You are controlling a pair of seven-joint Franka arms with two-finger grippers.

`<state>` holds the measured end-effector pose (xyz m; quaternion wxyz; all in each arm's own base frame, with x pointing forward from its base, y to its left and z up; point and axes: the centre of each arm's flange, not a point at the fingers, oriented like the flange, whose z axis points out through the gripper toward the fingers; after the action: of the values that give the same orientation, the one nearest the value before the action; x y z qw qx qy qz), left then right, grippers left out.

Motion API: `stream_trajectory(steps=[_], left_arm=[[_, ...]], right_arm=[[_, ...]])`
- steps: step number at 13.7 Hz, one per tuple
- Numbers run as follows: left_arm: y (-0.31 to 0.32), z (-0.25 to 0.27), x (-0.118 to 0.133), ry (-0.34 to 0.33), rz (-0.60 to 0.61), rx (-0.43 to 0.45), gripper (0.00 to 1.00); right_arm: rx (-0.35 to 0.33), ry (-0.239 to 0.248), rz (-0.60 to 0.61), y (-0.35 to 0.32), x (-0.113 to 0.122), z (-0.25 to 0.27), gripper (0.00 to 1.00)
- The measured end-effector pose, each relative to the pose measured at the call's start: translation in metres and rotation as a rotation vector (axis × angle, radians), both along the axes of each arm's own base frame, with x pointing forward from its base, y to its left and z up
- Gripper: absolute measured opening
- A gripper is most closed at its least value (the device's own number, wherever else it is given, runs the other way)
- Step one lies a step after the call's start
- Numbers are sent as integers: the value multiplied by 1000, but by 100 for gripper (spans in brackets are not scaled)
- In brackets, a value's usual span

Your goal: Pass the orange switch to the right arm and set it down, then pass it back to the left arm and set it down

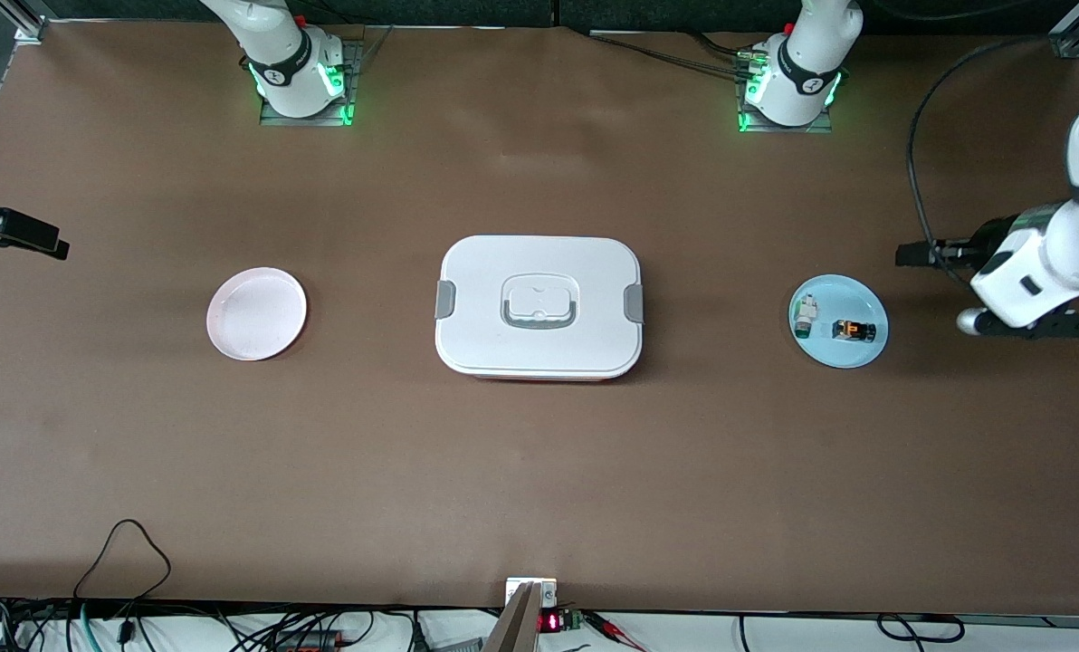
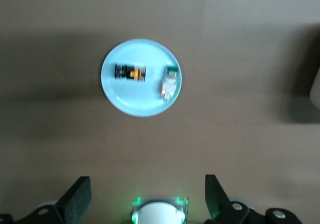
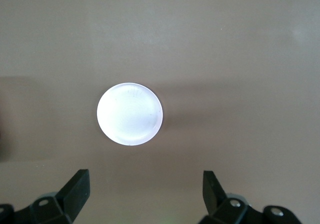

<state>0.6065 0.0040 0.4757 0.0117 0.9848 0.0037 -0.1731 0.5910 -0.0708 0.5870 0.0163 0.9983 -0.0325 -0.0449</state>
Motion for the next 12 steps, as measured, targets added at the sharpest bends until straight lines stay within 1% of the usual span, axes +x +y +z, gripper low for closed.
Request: stream_trajectory(steps=[3, 6, 9, 12], left_arm=[[0, -46, 7, -25, -8, 10, 100], [4, -86, 8, -87, -52, 16, 100], [16, -131, -1, -139, -79, 42, 100], [29, -163, -12, -181, -99, 33, 100]], right_arm=[[1, -7, 20, 0, -3, 6, 100], [3, -5, 32, 5, -2, 5, 100], [4, 1, 63, 21, 1, 2, 100], [3, -9, 103, 45, 3, 4, 100]])
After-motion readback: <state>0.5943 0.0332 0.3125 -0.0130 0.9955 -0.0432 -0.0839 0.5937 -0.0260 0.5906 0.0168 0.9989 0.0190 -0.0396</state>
